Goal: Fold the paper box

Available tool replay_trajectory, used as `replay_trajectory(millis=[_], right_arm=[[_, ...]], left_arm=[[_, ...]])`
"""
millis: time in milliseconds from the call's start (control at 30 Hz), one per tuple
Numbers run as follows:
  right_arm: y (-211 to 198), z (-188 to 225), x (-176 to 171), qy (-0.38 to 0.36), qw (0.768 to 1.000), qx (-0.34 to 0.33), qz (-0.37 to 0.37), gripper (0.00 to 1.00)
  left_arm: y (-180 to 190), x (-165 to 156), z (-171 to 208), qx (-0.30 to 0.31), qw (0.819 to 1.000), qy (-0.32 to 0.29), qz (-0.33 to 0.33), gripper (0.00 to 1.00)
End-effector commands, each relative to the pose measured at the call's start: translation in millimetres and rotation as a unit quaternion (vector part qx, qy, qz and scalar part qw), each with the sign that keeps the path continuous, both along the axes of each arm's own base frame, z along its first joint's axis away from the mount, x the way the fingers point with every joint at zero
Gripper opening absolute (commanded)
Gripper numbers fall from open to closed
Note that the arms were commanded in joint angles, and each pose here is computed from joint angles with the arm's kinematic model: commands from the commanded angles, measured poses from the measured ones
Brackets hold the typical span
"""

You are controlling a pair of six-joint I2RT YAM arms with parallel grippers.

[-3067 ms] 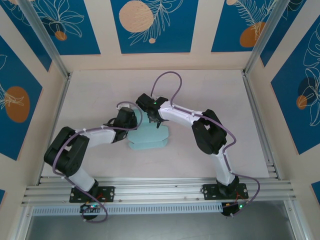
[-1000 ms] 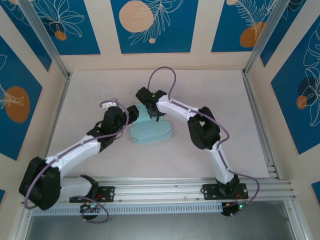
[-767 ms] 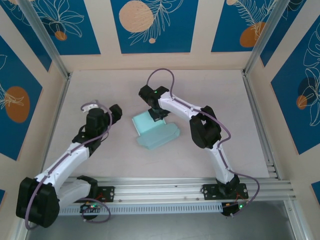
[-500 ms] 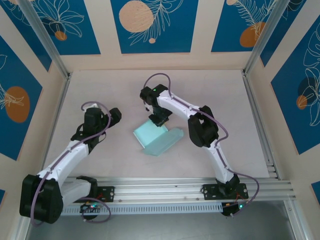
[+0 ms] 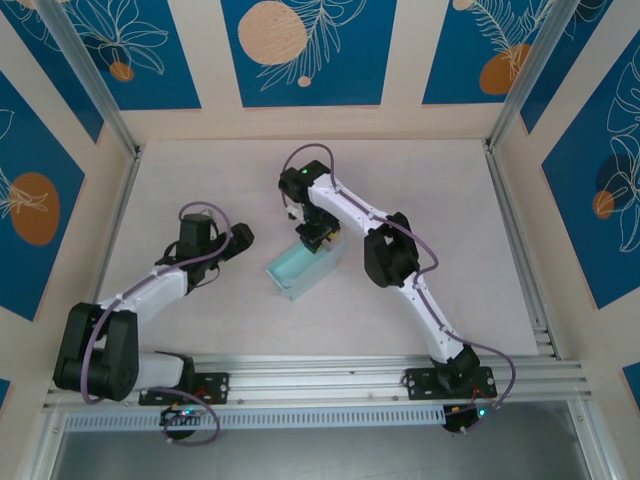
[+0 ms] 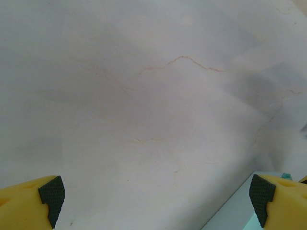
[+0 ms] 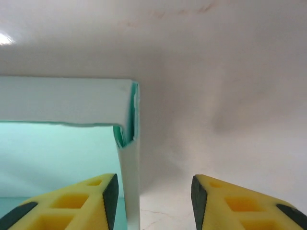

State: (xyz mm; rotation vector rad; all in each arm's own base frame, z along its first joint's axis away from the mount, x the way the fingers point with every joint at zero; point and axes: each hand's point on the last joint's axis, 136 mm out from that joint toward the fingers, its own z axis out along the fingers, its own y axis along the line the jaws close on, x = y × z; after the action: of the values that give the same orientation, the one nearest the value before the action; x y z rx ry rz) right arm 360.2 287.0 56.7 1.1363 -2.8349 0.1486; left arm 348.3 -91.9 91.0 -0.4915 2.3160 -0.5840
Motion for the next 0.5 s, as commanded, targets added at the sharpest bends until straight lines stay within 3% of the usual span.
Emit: replay_trajectory(millis=[0, 300, 467], right_arm=[[9, 29, 4, -0.017, 0.999, 0.035, 0.003, 0.52], [37, 122, 34, -0.146, 0.976, 0.157, -0.037, 0.57], [24, 192, 37, -0.234, 0.944, 0.210, -0.097, 0.54]], left_arm=[[-3, 14, 17, -0.007, 1.000, -0.026, -0.012, 1.00], [5, 4, 9, 0.051, 0.998, 0.000, -0.036, 0.99], [1, -5, -10, 0.065, 0.996, 0.032, -0.060, 0.82]])
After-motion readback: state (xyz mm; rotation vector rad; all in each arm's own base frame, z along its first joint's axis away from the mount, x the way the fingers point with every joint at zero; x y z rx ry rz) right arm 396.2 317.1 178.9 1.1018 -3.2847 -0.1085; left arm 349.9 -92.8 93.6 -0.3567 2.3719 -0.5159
